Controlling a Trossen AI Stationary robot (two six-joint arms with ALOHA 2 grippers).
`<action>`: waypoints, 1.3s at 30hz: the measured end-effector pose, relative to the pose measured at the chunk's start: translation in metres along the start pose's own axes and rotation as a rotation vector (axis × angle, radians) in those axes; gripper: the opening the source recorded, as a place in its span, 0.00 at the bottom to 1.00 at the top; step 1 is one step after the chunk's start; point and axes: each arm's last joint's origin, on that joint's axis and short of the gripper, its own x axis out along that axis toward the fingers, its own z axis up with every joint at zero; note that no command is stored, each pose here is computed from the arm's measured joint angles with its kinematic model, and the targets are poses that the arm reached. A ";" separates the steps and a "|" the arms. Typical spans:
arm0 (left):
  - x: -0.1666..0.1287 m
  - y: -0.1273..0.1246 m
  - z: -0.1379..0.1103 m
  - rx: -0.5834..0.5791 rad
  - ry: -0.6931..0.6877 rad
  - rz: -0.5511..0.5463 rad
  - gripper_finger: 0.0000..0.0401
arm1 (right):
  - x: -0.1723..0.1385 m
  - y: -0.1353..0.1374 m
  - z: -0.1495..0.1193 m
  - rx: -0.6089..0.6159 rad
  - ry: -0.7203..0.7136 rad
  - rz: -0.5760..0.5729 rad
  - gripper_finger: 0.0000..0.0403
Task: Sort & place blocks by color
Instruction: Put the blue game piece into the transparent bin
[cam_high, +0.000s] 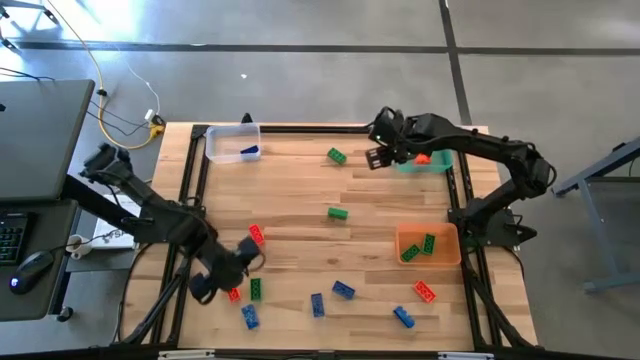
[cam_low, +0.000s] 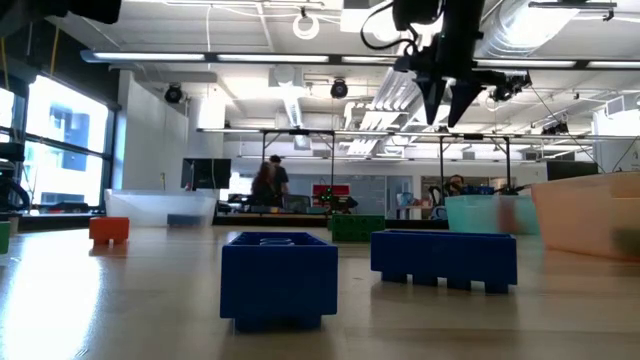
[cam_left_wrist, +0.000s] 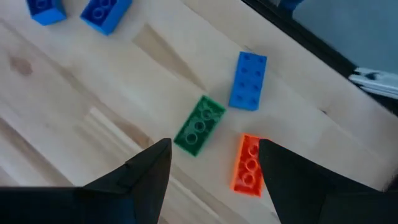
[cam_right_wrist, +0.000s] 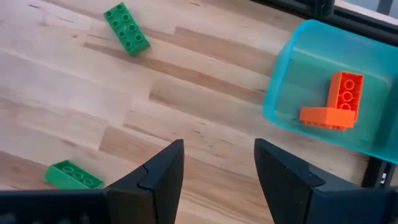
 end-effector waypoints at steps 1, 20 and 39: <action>0.004 -0.002 0.002 0.011 0.007 0.004 0.57 | -0.001 0.001 -0.002 0.004 -0.006 -0.003 0.45; 0.077 -0.031 0.032 0.025 0.007 -0.046 0.57 | -0.003 0.009 -0.008 -0.007 -0.051 -0.013 0.45; 0.129 -0.041 0.029 0.003 0.115 -0.048 0.57 | -0.003 0.010 -0.007 -0.007 -0.054 0.004 0.45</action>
